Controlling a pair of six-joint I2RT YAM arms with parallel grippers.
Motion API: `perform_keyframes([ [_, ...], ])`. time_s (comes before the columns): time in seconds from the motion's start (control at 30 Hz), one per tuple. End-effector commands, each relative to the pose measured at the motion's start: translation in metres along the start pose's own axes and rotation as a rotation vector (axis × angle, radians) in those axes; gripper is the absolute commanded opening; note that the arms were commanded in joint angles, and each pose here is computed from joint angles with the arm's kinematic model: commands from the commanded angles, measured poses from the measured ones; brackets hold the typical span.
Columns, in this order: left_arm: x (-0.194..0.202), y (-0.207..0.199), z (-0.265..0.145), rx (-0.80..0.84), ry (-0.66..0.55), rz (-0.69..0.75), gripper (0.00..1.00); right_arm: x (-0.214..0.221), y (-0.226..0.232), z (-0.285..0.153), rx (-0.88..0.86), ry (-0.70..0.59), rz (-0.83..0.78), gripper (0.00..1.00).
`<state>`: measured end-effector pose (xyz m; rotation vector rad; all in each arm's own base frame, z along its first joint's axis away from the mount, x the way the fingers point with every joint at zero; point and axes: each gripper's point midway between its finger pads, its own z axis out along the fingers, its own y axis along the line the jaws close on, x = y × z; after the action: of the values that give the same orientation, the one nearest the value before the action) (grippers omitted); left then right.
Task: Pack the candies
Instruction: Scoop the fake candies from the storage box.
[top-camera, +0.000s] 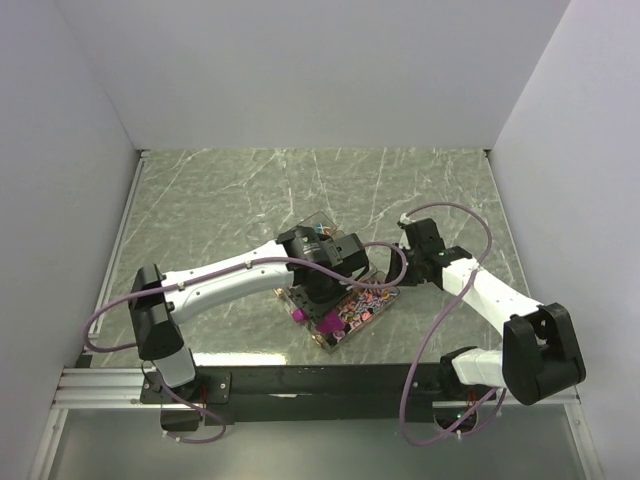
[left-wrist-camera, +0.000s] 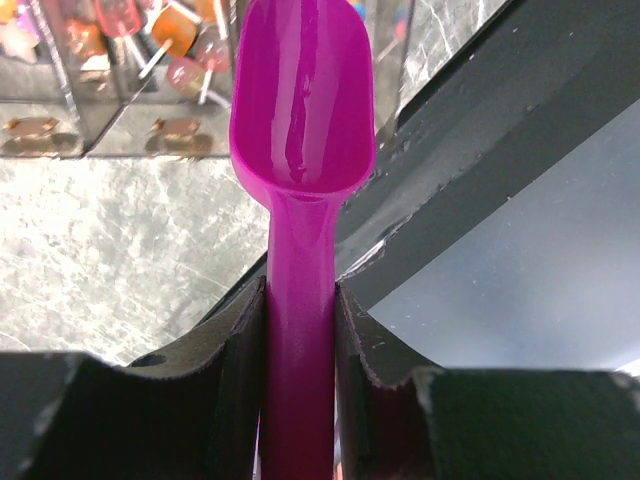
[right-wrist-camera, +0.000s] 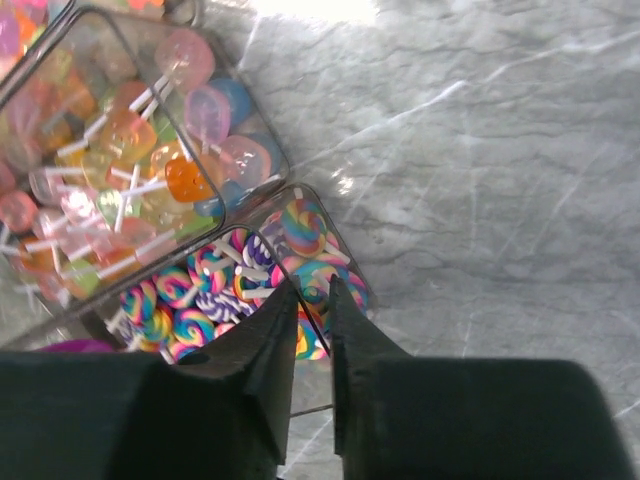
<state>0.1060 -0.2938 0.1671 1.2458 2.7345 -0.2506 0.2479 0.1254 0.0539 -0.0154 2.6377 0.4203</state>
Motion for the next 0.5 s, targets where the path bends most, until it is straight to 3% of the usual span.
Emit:
perform_keyframes([
  [0.0,-0.003,-0.006,-0.005,0.018,0.009,0.033,0.01,-0.003,0.003,0.004,0.011,-0.011,-0.023,0.13],
  [0.17,0.001,-0.007,0.005,0.02,0.045,0.033,0.01,-0.003,0.007,0.005,0.018,-0.016,-0.047,0.01],
  [0.47,-0.002,-0.006,0.025,-0.031,0.087,0.059,0.01,-0.003,0.012,0.004,0.024,-0.027,-0.082,0.0],
])
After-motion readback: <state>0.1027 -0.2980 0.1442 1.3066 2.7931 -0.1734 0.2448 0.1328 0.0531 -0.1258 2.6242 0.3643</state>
